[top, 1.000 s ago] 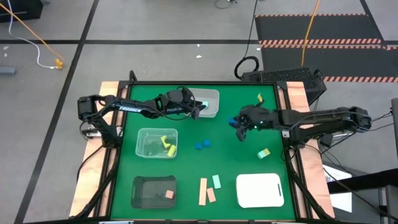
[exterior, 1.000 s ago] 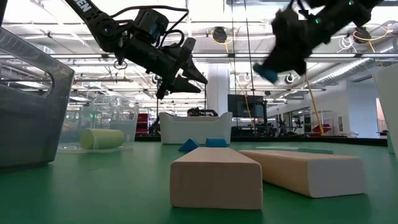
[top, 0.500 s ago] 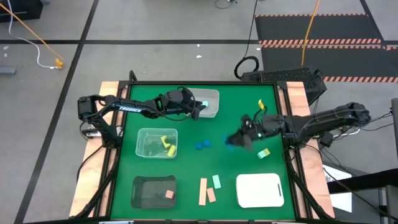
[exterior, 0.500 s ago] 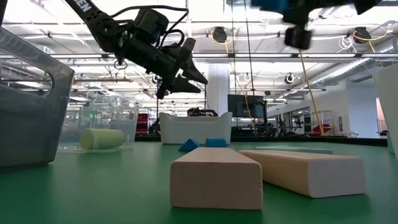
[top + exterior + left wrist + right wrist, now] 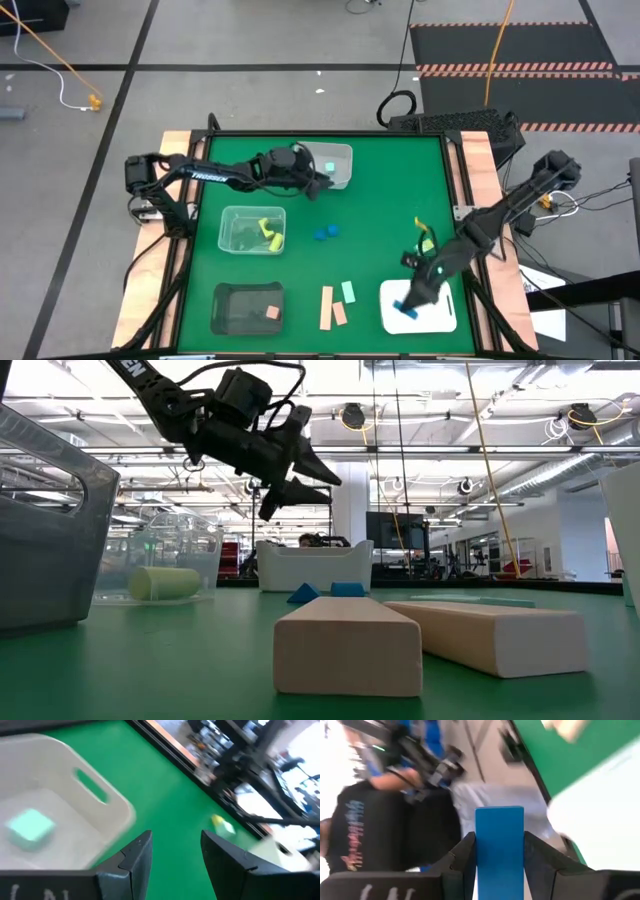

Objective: Sort & place blocks by color
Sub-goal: Put the right blue rectangular block into the bottom white bin, then put the left blue triangle block into the bottom white bin

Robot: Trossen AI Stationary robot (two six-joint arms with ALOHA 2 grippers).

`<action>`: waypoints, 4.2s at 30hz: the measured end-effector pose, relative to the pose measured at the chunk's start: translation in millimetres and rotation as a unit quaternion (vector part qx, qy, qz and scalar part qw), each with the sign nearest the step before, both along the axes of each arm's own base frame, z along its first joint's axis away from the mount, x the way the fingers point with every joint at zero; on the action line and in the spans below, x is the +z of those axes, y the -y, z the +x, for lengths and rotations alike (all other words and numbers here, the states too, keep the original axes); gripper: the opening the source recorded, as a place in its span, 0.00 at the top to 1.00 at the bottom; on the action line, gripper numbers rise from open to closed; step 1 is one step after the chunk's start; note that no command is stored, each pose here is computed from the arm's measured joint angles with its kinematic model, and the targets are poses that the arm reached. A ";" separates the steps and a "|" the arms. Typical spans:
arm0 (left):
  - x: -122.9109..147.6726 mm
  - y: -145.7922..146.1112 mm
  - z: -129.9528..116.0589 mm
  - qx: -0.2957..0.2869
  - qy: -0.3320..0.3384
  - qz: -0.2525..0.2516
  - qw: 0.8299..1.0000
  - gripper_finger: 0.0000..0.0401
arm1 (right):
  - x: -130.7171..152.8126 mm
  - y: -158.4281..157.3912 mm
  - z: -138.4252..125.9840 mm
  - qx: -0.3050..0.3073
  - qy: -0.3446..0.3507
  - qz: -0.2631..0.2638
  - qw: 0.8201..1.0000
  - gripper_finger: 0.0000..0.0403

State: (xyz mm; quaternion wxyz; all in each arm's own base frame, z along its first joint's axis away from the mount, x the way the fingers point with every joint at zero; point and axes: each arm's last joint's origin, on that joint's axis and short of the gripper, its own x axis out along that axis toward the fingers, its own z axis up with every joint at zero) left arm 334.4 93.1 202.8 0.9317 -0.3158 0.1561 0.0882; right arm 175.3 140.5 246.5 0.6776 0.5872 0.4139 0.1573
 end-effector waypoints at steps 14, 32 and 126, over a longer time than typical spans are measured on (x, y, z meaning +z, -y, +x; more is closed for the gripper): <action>-6.9 75.7 8.9 -0.163 -0.032 0.064 0.984 0.57 | -29.5 -15.6 -19.3 0.026 -0.144 -0.060 0.987 0.57; -26.7 124.3 -3.6 -0.228 -0.157 0.319 0.906 0.55 | -34.7 -11.9 -22.1 0.035 -0.150 -0.099 0.983 0.33; 81.2 135.7 -6.0 -0.016 0.021 0.496 0.868 0.67 | 11.1 134.0 87.5 -0.376 0.246 -0.127 0.884 0.31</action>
